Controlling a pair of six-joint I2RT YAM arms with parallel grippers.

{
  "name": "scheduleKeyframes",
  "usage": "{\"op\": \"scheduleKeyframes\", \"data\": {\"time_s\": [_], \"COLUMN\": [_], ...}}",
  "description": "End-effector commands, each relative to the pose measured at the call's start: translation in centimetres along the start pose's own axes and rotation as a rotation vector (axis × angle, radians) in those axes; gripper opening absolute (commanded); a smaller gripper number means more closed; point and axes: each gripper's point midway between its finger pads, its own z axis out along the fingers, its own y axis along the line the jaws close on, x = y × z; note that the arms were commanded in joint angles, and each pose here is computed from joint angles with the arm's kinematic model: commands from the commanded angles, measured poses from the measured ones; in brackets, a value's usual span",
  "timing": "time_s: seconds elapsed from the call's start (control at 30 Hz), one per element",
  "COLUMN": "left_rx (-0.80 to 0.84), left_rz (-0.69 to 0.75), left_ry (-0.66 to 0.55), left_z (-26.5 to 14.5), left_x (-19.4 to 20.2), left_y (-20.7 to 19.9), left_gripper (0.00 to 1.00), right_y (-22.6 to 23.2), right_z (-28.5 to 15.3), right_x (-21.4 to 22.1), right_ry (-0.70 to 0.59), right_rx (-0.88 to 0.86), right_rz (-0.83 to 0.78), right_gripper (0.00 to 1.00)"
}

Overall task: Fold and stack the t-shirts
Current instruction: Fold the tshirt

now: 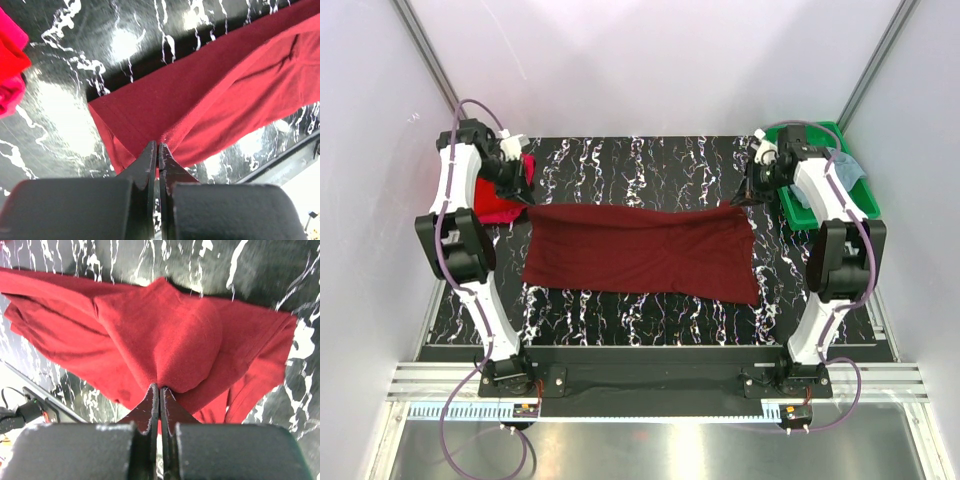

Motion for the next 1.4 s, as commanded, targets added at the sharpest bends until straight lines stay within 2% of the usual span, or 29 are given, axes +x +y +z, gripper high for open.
{"op": "scheduleKeyframes", "data": {"time_s": [0.0,0.23,0.8,1.33,1.37], "left_rx": [0.020,0.019,0.020,0.041,0.038], "left_rz": [0.040,0.038,-0.011,-0.077,-0.081], "left_ry": [-0.034,0.019,0.270,0.428,0.436], "left_z": [-3.0,-3.7,-2.6,-0.8,-0.8], "left_x": [0.4,2.2,8.1,12.6,12.9], "left_y": [-1.9,-2.0,-0.7,0.0,0.2], "left_gripper": [0.00,0.00,0.00,0.00,0.00], "right_y": [2.2,2.5,1.3,-1.0,-1.3], "right_z": [-2.9,-3.7,-3.7,-2.1,-2.0], "right_x": [0.5,3.5,9.0,11.9,12.0], "right_ry": [-0.048,-0.020,0.044,0.106,0.111], "right_rx": [-0.025,-0.025,0.024,0.081,0.081], "right_rz": [-0.050,-0.025,0.018,0.038,-0.003], "right_gripper": [0.00,0.00,0.00,0.00,0.00]}}
